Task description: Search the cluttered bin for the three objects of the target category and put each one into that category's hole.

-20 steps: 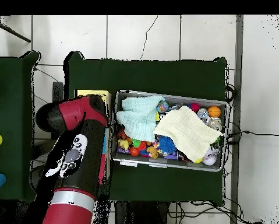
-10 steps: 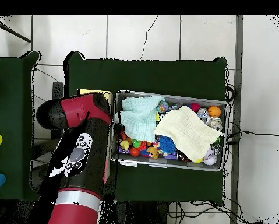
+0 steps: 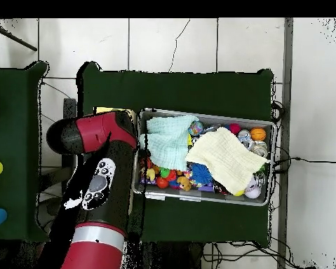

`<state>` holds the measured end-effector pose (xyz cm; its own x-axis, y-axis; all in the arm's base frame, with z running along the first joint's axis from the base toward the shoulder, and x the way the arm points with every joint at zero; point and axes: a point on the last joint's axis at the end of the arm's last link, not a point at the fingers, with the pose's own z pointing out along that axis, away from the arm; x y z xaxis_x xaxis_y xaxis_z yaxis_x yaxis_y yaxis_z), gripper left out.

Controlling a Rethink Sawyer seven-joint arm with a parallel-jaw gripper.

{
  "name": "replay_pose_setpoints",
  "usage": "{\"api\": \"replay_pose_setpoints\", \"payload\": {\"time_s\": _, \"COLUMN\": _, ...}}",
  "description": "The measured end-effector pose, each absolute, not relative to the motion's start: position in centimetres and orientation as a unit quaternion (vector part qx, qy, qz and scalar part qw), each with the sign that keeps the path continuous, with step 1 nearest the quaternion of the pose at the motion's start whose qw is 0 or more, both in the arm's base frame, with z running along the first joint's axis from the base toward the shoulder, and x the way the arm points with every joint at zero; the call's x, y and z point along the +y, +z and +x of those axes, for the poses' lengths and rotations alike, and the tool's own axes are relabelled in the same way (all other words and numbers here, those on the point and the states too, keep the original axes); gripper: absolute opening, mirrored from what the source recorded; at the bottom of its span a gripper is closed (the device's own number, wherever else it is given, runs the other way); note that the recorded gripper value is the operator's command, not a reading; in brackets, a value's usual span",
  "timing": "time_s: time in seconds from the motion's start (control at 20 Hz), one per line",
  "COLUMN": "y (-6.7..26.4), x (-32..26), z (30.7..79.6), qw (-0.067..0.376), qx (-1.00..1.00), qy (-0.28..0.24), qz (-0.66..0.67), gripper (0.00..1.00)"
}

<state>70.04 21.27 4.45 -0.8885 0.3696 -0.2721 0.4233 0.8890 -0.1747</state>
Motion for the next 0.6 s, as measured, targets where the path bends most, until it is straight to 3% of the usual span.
{"api": "replay_pose_setpoints", "payload": {"time_s": 0.3, "y": 4.8, "x": 21.4, "z": 70.1, "qw": 0.109, "qx": 0.965, "qy": -0.11, "qz": 0.21, "gripper": 0.0}}
{"api": "replay_pose_setpoints", "payload": {"time_s": 0.6, "y": 8.2, "x": 20.9, "z": 71.1, "qw": 0.057, "qx": 0.963, "qy": -0.072, "qz": 0.253, "gripper": 0.0}}
